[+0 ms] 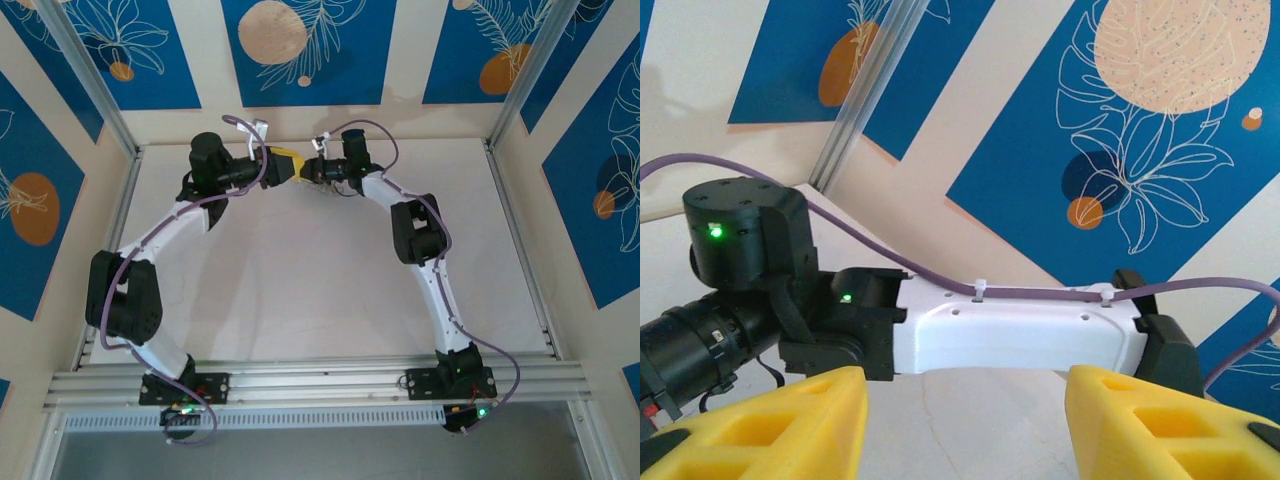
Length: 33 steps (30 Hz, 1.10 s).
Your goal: Put the keys on the keyring
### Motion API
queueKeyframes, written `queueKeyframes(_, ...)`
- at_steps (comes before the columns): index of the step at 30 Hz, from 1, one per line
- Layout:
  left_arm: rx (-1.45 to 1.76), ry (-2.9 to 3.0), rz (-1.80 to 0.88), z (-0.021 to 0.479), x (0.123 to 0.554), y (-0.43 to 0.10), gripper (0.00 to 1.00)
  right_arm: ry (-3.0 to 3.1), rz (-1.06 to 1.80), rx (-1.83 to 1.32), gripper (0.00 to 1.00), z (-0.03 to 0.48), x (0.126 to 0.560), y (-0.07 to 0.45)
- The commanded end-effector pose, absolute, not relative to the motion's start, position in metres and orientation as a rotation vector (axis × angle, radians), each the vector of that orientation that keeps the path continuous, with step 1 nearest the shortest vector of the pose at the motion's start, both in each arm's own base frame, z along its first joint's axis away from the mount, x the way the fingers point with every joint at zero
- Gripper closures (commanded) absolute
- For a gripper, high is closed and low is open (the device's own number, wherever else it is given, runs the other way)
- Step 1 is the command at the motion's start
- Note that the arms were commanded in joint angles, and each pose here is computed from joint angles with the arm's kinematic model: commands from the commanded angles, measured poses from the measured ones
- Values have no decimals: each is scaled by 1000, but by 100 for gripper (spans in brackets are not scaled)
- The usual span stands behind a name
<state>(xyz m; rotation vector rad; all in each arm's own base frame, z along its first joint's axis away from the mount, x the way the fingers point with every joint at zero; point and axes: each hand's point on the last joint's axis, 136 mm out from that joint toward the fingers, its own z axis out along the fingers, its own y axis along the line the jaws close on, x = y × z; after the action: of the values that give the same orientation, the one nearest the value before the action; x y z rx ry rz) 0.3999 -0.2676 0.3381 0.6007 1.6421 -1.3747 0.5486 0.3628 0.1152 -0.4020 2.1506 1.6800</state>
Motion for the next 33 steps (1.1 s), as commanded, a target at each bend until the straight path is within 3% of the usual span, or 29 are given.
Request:
queueKeyframes(1,603,1589,-1357,352,398,-263,46,2196,1737,-395,100,106,542,373)
queueKeyframes(10,595,1593,-1359,350,399,-262,46,2237,1767,-422,98,90,527,395)
queueKeyframes(14,596,1591,-1362,349,399,-263,46,2233,1802,-460,63,93,515,409)
queueKeyframes(18,590,1585,-1367,351,399,-262,46,2185,1843,-549,49,117,497,429)
queueKeyframes(26,574,1563,-1360,360,395,-260,46,2114,1837,-627,44,155,478,431)
queueKeyframes(33,553,1565,-1286,370,391,-251,43,2084,1774,-557,42,174,473,390)
